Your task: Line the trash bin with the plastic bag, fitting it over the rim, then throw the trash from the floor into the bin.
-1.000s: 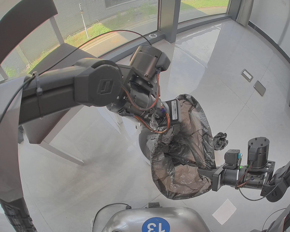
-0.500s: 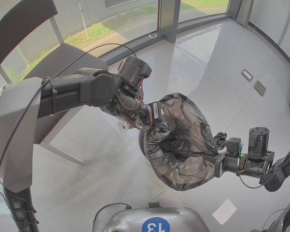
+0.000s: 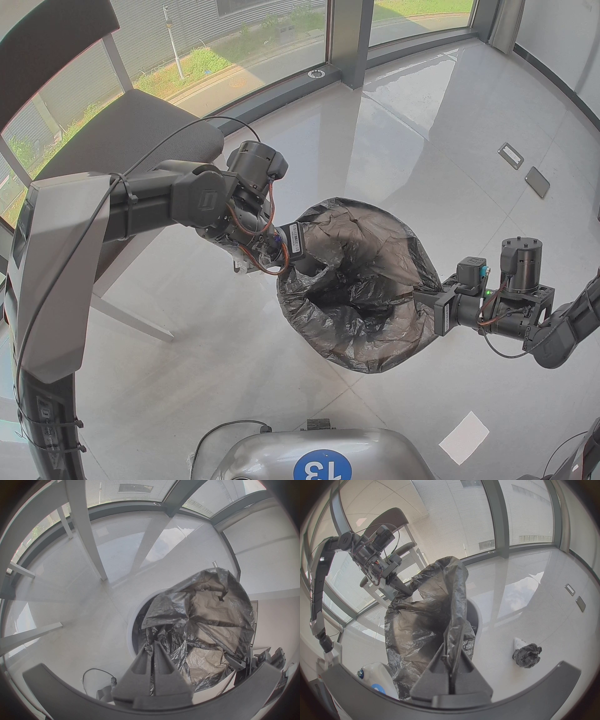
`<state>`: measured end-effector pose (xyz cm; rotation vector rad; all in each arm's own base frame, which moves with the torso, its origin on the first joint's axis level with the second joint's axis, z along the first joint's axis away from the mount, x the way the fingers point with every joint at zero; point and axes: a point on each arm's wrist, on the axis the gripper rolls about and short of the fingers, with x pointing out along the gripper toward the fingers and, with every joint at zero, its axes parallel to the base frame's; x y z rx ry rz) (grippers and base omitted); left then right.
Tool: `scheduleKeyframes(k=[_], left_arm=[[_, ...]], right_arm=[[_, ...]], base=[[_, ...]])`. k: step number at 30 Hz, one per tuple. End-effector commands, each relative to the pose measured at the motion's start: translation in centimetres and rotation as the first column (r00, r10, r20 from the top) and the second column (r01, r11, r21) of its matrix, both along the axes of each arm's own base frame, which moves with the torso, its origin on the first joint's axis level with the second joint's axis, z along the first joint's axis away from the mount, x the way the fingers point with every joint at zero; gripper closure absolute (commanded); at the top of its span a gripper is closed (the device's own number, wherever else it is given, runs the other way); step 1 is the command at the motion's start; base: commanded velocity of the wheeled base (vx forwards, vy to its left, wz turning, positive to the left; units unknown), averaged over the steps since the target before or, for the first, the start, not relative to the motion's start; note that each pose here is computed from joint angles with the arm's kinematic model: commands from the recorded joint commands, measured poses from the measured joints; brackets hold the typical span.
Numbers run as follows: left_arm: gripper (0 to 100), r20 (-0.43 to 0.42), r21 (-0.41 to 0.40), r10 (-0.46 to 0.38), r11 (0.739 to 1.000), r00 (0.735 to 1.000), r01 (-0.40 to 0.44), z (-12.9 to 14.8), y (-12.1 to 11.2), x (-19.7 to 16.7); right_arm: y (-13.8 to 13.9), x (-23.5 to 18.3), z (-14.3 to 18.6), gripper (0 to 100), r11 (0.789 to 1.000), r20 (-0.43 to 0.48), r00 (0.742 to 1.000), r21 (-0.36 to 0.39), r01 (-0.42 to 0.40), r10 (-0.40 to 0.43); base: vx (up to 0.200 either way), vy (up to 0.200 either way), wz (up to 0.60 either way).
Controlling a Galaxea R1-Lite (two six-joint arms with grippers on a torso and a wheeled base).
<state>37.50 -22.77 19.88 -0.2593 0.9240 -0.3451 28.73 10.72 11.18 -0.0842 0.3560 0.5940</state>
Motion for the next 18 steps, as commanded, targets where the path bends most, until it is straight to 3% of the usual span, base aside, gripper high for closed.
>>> scheduleKeyframes(k=[1, 10, 18], left_arm=[[100, -0.003, 0.004, 0.024, 1.0, 1.0, -0.024, -0.1, 0.9, 0.5], [100, -0.011, 0.012, 0.051, 0.999, 0.999, -0.051, -0.5, 1.6, 1.1], [100, -0.088, 0.061, 0.023, 0.998, 0.996, -0.018, -4.8, -0.6, 1.8]], right_arm=[[0.4, 1.2, -0.3, 100, 1.0, 0.007, 1.0, 0.0, 0.0, 0.0], [1.5, 3.7, -1.2, 100, 1.0, 0.012, 1.0, -0.001, -0.006, 0.006], [0.3, 5.2, -1.4, 100, 0.999, 0.044, 0.999, -0.032, 0.024, -0.023]], base=[[0.0, 0.0, 0.0], [0.0, 0.0, 0.0], [0.0, 0.0, 0.0]])
